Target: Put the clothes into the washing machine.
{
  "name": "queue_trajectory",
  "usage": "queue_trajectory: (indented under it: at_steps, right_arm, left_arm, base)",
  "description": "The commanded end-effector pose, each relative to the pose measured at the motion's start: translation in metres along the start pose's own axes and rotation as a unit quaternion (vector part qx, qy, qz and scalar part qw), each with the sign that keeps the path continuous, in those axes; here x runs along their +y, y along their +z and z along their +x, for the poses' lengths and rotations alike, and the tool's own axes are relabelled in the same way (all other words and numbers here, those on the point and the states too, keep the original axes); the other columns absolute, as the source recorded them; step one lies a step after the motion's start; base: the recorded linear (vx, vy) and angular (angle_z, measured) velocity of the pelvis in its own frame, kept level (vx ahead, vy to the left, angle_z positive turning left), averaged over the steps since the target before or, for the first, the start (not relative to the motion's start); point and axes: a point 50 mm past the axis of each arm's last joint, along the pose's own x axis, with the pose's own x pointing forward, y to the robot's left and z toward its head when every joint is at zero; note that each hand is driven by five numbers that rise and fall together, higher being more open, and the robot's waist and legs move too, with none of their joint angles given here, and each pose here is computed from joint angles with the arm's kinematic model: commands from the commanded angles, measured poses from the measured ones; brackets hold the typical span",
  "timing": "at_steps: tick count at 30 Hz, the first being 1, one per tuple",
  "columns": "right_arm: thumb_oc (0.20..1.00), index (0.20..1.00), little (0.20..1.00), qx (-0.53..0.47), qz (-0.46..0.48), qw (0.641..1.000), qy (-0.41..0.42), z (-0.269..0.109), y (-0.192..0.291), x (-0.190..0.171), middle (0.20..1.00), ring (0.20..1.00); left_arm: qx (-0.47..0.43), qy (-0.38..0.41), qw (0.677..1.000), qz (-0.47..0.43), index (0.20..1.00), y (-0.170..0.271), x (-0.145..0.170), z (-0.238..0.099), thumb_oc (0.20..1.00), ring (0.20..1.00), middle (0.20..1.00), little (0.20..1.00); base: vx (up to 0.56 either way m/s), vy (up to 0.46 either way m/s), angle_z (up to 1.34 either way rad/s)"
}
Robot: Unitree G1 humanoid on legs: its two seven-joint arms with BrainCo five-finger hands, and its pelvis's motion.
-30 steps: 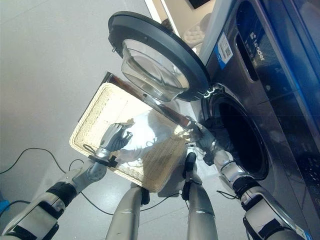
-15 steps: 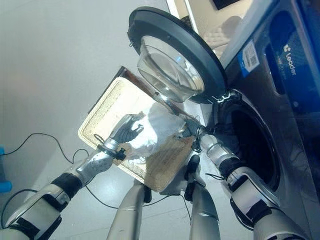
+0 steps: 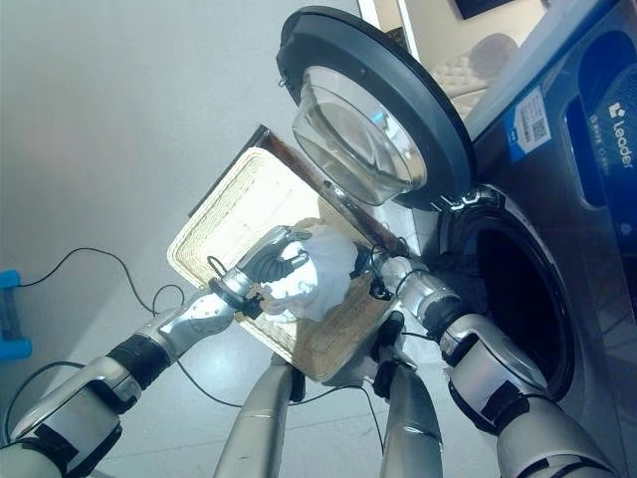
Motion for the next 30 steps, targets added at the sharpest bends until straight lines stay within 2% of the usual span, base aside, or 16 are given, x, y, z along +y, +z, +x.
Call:
queue_trajectory:
  at_steps: [1,2,5,7,8,9,12,13,14,21,28,29,30]
  right_arm:
    - [1.000,1.000,1.000,-0.088,0.073,0.993,0.026,0.002,0.027,-0.007,1.000,1.000]
    - [1.000,1.000,1.000,-0.088,0.073,0.993,0.026,0.002,0.027,-0.007,1.000,1.000]
    - [1.000,1.000,1.000,-0.215,0.207,0.953,0.054,-0.001,0.060,-0.002,1.000,1.000]
    - [1.000,1.000,1.000,-0.241,0.239,0.939,0.054,-0.003,0.068,-0.003,1.000,1.000]
    - [0.724,0.724,0.724,-0.260,0.276,0.923,0.059,-0.005,0.071,-0.002,0.724,0.724]
    - [0.200,0.200,0.200,-0.274,0.304,0.910,0.065,-0.006,0.073,-0.002,0.200,0.200]
    - [0.200,0.200,0.200,-0.287,0.343,0.892,0.071,-0.007,0.074,0.000,0.200,0.200]
    - [0.200,0.200,0.200,-0.294,0.393,0.868,0.074,-0.008,0.068,0.002,0.200,0.200]
    - [0.200,0.200,0.200,-0.292,0.410,0.861,0.072,-0.008,0.064,0.002,0.200,0.200]
    - [0.200,0.200,0.200,-0.267,0.463,0.843,0.066,-0.007,0.042,0.006,0.200,0.200]
    - [0.200,0.200,0.200,-0.271,0.527,0.803,0.059,-0.006,0.032,0.011,0.200,0.200]
    - [0.200,0.200,0.200,-0.274,0.534,0.798,0.058,-0.006,0.032,0.012,0.200,0.200]
    - [0.200,0.200,0.200,-0.276,0.542,0.792,0.058,-0.006,0.031,0.012,0.200,0.200]
  left_arm:
    - [-0.119,0.050,0.990,-0.061,0.200,0.043,0.010,0.029,0.200,0.200,0.200,0.200]
    - [-0.119,0.050,0.990,-0.061,0.200,0.043,0.010,0.029,0.200,0.200,0.200,0.200]
    - [-0.112,0.049,0.991,-0.060,0.200,0.044,0.011,0.034,0.200,0.200,0.200,0.200]
    - [-0.107,0.051,0.991,-0.057,0.200,0.043,0.012,0.035,0.200,0.200,0.200,0.200]
    - [-0.099,0.052,0.992,-0.055,0.200,0.041,0.012,0.033,0.200,0.200,0.200,0.200]
    - [-0.093,0.055,0.993,-0.053,0.200,0.040,0.012,0.033,0.200,0.200,0.200,0.200]
    - [-0.088,0.057,0.993,-0.050,0.200,0.038,0.013,0.033,0.200,0.200,0.200,0.200]
    - [-0.079,0.060,0.994,-0.049,0.200,0.035,0.013,0.031,0.200,0.200,0.200,0.200]
    - [-0.077,0.063,0.994,-0.048,0.200,0.034,0.012,0.031,0.200,0.200,0.200,0.200]
    - [-0.078,0.062,0.994,-0.048,0.200,0.032,0.009,0.032,0.200,0.200,0.200,0.200]
    - [-0.069,0.055,0.995,-0.047,0.200,0.030,0.004,0.034,0.200,0.200,0.200,0.200]
    - [-0.065,0.053,0.995,-0.046,0.391,0.030,0.004,0.035,0.391,0.391,0.391,0.391]
    - [-0.061,0.047,0.996,-0.046,0.931,0.028,0.003,0.035,0.931,0.931,0.931,0.931]
  base:
    - [0.00,0.000,0.04]
    - [0.01,-0.003,0.06]
    - [0.01,-0.002,0.05]
    - [0.00,0.000,0.00]
    - [0.00,0.000,0.00]
    - [0.00,0.000,0.00]
    - [0.00,0.000,0.00]
    - [0.00,0.000,0.00]
    - [0.00,0.000,0.00]
    - [0.00,0.002,-0.01]
    - [-0.01,0.007,-0.04]
    - [-0.01,0.007,-0.03]
    - [-0.01,0.010,-0.04]
